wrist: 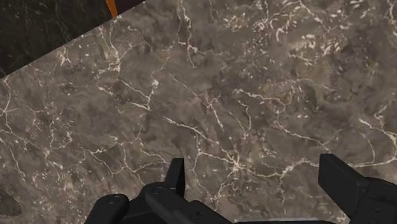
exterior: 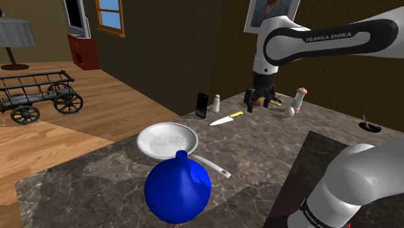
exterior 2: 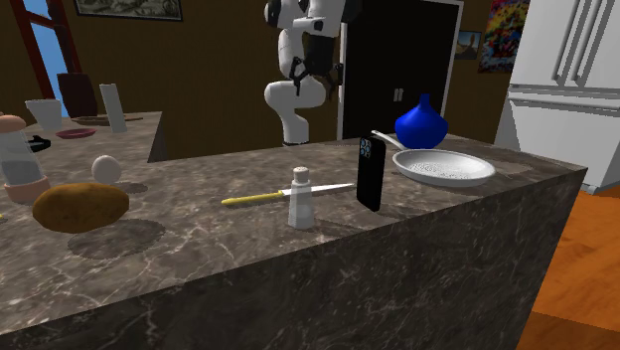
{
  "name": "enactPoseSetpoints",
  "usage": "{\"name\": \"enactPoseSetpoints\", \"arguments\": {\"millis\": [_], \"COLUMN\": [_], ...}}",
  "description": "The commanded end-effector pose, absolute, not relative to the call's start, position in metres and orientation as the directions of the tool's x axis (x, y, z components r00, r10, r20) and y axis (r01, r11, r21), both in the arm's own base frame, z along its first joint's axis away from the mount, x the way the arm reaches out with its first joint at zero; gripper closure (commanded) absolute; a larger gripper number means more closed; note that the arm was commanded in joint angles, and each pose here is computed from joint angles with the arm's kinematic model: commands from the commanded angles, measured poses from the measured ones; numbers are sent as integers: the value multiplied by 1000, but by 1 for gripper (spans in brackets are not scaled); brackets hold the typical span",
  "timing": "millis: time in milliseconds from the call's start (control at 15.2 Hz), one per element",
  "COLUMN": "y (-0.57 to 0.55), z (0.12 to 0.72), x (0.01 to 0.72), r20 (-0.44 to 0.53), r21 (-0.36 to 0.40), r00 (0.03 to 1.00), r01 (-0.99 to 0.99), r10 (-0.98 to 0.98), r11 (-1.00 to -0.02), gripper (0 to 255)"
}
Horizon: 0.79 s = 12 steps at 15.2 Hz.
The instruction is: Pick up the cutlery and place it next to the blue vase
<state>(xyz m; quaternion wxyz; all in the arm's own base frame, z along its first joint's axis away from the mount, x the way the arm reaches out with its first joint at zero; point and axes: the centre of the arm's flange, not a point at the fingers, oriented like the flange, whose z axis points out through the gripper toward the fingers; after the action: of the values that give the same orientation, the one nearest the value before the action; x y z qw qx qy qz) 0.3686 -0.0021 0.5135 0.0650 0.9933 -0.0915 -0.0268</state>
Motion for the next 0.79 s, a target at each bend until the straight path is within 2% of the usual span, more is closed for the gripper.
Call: {"name": "enactPoseSetpoints", "arguments": {"millis": [0, 726], "y": [-9, -67], "z": [500, 434], "x": [390, 500], "r20": [-26, 33], "r21": [124, 59], "r00": [966, 796], "r01": [-252, -605], "r10": [-257, -604], "r11": [-960, -794], "gripper": [0, 0]}}
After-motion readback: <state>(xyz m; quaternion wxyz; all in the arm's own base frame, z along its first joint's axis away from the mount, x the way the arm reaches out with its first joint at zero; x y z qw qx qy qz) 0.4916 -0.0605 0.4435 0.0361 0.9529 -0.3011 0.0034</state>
